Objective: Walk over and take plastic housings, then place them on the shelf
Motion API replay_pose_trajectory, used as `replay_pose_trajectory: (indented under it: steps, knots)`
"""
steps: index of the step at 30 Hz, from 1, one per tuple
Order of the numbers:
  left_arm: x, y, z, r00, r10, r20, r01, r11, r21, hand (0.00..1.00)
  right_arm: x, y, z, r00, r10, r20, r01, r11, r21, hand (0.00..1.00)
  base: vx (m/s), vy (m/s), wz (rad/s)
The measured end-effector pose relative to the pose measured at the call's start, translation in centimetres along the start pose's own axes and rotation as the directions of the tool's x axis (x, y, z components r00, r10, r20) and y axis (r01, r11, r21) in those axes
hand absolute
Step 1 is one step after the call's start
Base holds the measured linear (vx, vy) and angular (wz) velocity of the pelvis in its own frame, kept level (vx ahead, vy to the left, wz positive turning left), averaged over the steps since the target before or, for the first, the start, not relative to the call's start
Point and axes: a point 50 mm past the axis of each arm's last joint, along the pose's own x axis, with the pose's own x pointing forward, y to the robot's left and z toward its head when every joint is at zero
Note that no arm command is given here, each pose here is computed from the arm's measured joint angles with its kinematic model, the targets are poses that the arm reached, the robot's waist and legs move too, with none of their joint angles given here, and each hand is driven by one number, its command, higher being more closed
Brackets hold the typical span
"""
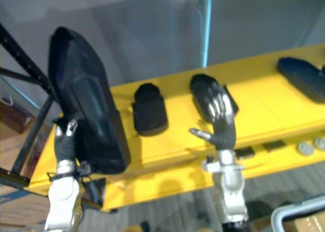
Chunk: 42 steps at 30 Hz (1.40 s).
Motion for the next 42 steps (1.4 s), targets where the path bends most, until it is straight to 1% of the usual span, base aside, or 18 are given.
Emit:
replay_pose_trajectory:
  steps: [5, 8, 11, 13, 14, 15, 16, 18, 19, 21, 22, 24, 26, 28, 29, 33, 37, 42]
  knots:
    - [0.0, 1.0, -0.3, 0.995, 0.084, -0.049, -0.083, 0.996, 0.025, 1.0, 0.1, 0.5, 0.5, 0.998, -0.064, 0.025, 0.064, 0.997, -0.032, 0.0, 0.0, 0.039, -0.08]
    - [0.1, 2.0, 0.4, 0.991, 0.133, -0.032, -0.131, 0.99, 0.061, 1.0, -0.5, -0.6, 0.4, 0.989, -0.149, -0.014, 0.147, 0.985, -0.095, 0.0, -0.05, -0.05, 0.06]
    - [-0.2, 4.0, -0.1, 0.973, 0.205, -0.105, -0.191, 0.973, 0.126, 1.0, -1.8, -4.6, 1.4, 0.94, -0.341, 0.003, 0.328, 0.903, -0.278, 0.0, -0.03, -0.084, -0.01]
    - [-0.8, 6.4, -0.8, 0.941, 0.294, -0.165, -0.264, 0.947, 0.182, 1.0, -3.4, -8.1, 2.7, 0.873, -0.486, 0.049, 0.458, 0.78, -0.427, 0.0, 0.01, -0.055, -0.21]
    - [-0.9, 7.0, -0.9, 0.933, 0.312, -0.176, -0.277, 0.94, 0.197, 1.0, -3.9, -8.9, 3.1, 0.852, -0.519, 0.069, 0.488, 0.738, -0.465, 0.0, 0.0, -0.039, -0.16]
    - [-1.1, 7.9, -1.4, 0.918, 0.341, -0.201, -0.297, 0.929, 0.219, 1.0, -5.0, -10.4, 4.0, 0.811, -0.574, 0.113, 0.538, 0.655, -0.53, 0.0, 0.0, -0.029, -0.09]
    - [-1.2, 8.3, -1.7, 0.909, 0.353, -0.22, -0.305, 0.925, 0.226, 1.0, -5.5, -11.0, 4.3, 0.791, -0.597, 0.134, 0.557, 0.611, -0.563, 0.0, -0.02, -0.005, -0.15]
    - [-1.4, 10.2, -3.4, 0.869, 0.391, -0.304, -0.311, 0.908, 0.28, 1.0, -7.9, -13.5, 4.5, 0.691, -0.7, 0.179, 0.613, 0.436, -0.659, 0.0, -0.03, 0.016, -0.23]
    - [-1.4, 10.7, -3.9, 0.857, 0.398, -0.326, -0.303, 0.903, 0.304, 1.0, -8.8, -14.2, 4.3, 0.661, -0.73, 0.174, 0.618, 0.397, -0.679, 0.0, -0.04, 0.017, -0.21]
    - [-0.4, 12.7, -5.5, 0.816, 0.425, -0.392, -0.275, 0.881, 0.384, 1.0, -13.1, -16.8, 3.7, 0.514, -0.845, 0.148, 0.616, 0.243, -0.75, 0.0, -0.05, 0.017, -0.14]
    - [-0.1, 13.2, -5.7, 0.807, 0.434, -0.401, -0.272, 0.875, 0.4, 1.0, -14.2, -17.3, 3.5, 0.472, -0.871, 0.137, 0.611, 0.212, -0.763, 0.0, -0.06, 0.019, -0.1]
    - [0.8, 15.2, -6.1, 0.778, 0.467, -0.421, -0.284, 0.858, 0.428, 1.0, -18.8, -18.8, 2.7, 0.314, -0.948, 0.058, 0.554, 0.134, -0.822, 0.0, -0.04, 0.017, -0.12]
    - [1.6, 16.1, -5.8, 0.78, 0.459, -0.426, -0.27, 0.86, 0.432, 1.0, -21.8, -19.2, 2.1, 0.204, -0.979, -0.002, 0.503, 0.106, -0.858, 0.0, -0.04, 0.015, -0.17]
    - [2.5, 16.4, -5.4, 0.798, 0.421, -0.432, -0.227, 0.873, 0.432, 1.0, -24.1, -19.1, 1.5, 0.116, -0.991, -0.071, 0.463, 0.118, -0.879, 0.0, -0.02, 0.016, -0.08]
    - [3.3, 16.2, -5.3, 0.809, 0.392, -0.438, -0.201, 0.884, 0.421, 1.0, -25.4, -18.9, 1.2, 0.065, -0.991, -0.114, 0.442, 0.131, -0.888, 0.0, 0.0, 0.0, 0.0]
    - [5.5, 14.5, -5.8, 0.83, 0.274, -0.487, -0.071, 0.916, 0.394, 1.0, -28.0, -18.3, 0.1, -0.039, -0.969, -0.243, 0.382, 0.21, -0.9, 0.0, 0.0, 0.0, 0.0]
    - [7.8, 12.4, -6.3, 0.826, 0.144, -0.545, 0.089, 0.921, 0.379, 1.0, -29.1, -17.2, -1.3, -0.064, -0.924, -0.376, 0.359, 0.33, -0.873, 0.0, 0.0, 0.0, 0.0]
    - [9.2, 12.0, -6.6, 0.786, 0.113, -0.608, 0.189, 0.893, 0.409, 1.0, -29.5, -16.8, -1.9, -0.071, -0.897, -0.436, 0.358, 0.385, -0.85, 0.0, 0.02, 0.003, 0.0]
